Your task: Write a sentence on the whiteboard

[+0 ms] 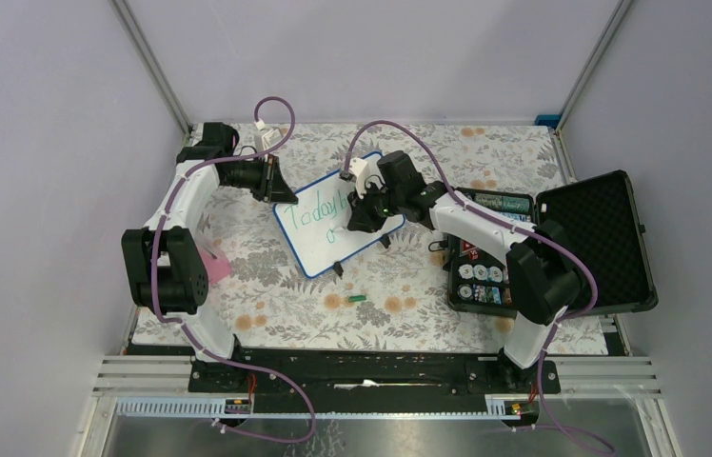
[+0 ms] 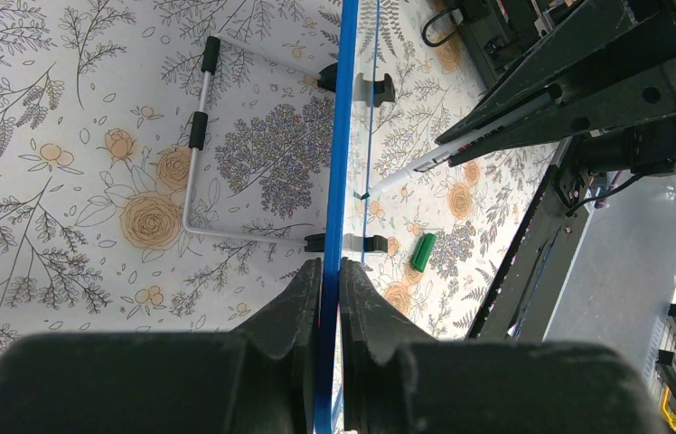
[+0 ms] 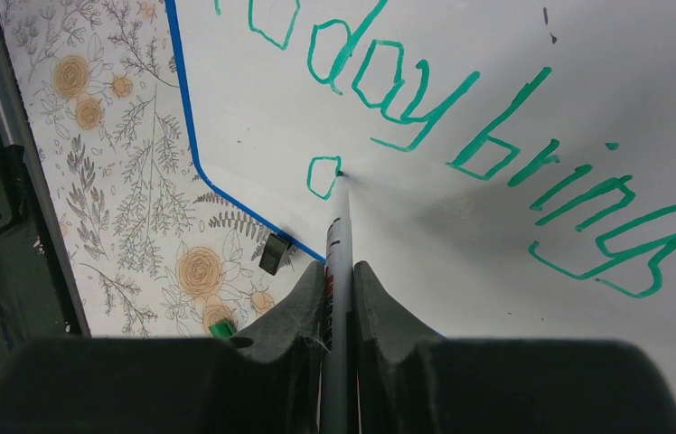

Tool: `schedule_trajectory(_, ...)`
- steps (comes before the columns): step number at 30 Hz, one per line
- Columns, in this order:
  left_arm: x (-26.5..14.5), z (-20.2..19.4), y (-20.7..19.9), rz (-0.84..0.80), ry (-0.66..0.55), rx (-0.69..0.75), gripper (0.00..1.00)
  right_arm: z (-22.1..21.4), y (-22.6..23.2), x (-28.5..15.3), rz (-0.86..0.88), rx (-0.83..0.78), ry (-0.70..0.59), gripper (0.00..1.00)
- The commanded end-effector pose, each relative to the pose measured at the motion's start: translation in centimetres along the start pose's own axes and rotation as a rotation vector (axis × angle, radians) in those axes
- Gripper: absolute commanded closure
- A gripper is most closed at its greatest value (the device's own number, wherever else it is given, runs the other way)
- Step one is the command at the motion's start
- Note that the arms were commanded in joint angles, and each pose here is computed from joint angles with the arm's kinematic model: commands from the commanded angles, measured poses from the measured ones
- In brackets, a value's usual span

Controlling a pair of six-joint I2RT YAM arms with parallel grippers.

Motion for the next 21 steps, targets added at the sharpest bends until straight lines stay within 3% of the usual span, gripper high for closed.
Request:
schedule_trajectory(1, -0.1, 0.7, 0.5, 0.036, 0.002, 0.043, 1.00, 1.5, -0.4, -0.6, -0.033, -0.033, -0.054, 1.00)
schedule_trajectory(21, -0.1, 0.8, 0.6, 0.038, 0.002, 0.045, 1.00, -1.1, -0.3, -0.3, -0.007, -0.019, 0.006, 1.00)
Point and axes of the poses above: each gripper's point midway between its finger pads, its own x axis out along the fingers, its own y axis along the line the jaws close on, z = x × y, the point moved 9 cm from there along -x, back along the fingers, and after that the axes turned 11 degrees about x, right-handed, at the moved point
